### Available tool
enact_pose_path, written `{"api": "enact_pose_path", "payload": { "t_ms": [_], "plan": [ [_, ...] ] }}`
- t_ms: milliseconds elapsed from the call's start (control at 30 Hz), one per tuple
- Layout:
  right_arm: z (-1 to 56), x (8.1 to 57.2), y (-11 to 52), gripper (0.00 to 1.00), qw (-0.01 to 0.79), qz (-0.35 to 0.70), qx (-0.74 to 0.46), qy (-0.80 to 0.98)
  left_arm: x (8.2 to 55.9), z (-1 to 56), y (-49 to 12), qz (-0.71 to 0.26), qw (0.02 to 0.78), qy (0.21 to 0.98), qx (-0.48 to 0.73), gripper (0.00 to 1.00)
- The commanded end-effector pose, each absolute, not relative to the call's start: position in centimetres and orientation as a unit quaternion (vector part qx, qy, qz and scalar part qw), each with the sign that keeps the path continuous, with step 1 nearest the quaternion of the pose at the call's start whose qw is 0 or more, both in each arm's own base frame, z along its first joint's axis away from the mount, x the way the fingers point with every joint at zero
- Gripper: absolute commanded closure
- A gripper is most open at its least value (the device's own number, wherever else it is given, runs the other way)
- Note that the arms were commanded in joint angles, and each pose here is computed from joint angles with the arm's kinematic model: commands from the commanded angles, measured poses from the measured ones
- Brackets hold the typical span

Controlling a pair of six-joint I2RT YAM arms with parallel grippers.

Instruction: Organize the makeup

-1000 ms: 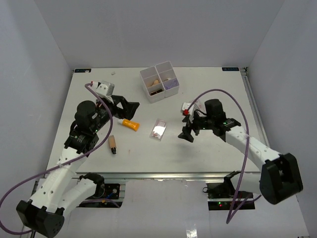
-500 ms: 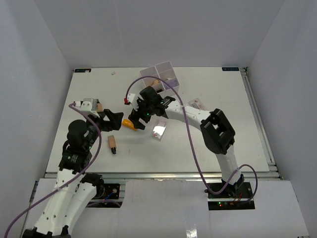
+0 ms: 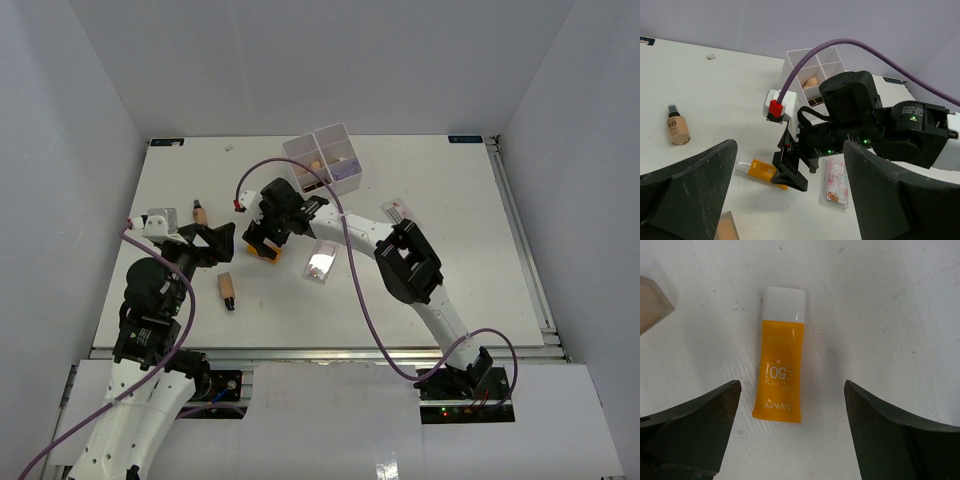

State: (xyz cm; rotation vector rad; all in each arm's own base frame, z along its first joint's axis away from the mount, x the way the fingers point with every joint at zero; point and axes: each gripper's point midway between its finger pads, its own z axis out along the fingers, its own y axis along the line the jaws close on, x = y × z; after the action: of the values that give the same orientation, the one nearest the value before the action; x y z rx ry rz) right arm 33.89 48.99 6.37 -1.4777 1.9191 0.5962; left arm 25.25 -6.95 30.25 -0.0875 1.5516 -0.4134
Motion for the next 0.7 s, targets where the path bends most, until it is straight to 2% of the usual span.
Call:
{"api": "enact_pose_path", "payload": {
  "t_ms": [0,233,400,567,667],
  "plan": [
    [5.7,35.3,49.6,0.08,0.333,0.213,-0.556,0.731,25.2,30.4,-6.7,-0.182,0.697,0.692,-0.044,0.02],
    [3.9,34.8,49.3,0.02,0.315,0.215,-0.558,0.737,25.2,30.5,-6.7,-0.184,0.698,0.690,-0.044,0.02],
    [3.4,34.4,48.9,0.18,0.309,0.215,-0.559,0.738,25.2,30.4,-6.7,-0.183,0.699,0.690,-0.045,0.02],
    [2.7,33.6,48.1,0.47,0.299,0.217,-0.567,0.736,25.5,30.0,-6.8,-0.183,0.693,0.696,-0.042,0.02],
    [2.7,32.9,47.7,0.55,0.292,0.221,-0.575,0.732,25.6,29.8,-6.9,-0.184,0.692,0.697,-0.040,0.02]
  ]
}}
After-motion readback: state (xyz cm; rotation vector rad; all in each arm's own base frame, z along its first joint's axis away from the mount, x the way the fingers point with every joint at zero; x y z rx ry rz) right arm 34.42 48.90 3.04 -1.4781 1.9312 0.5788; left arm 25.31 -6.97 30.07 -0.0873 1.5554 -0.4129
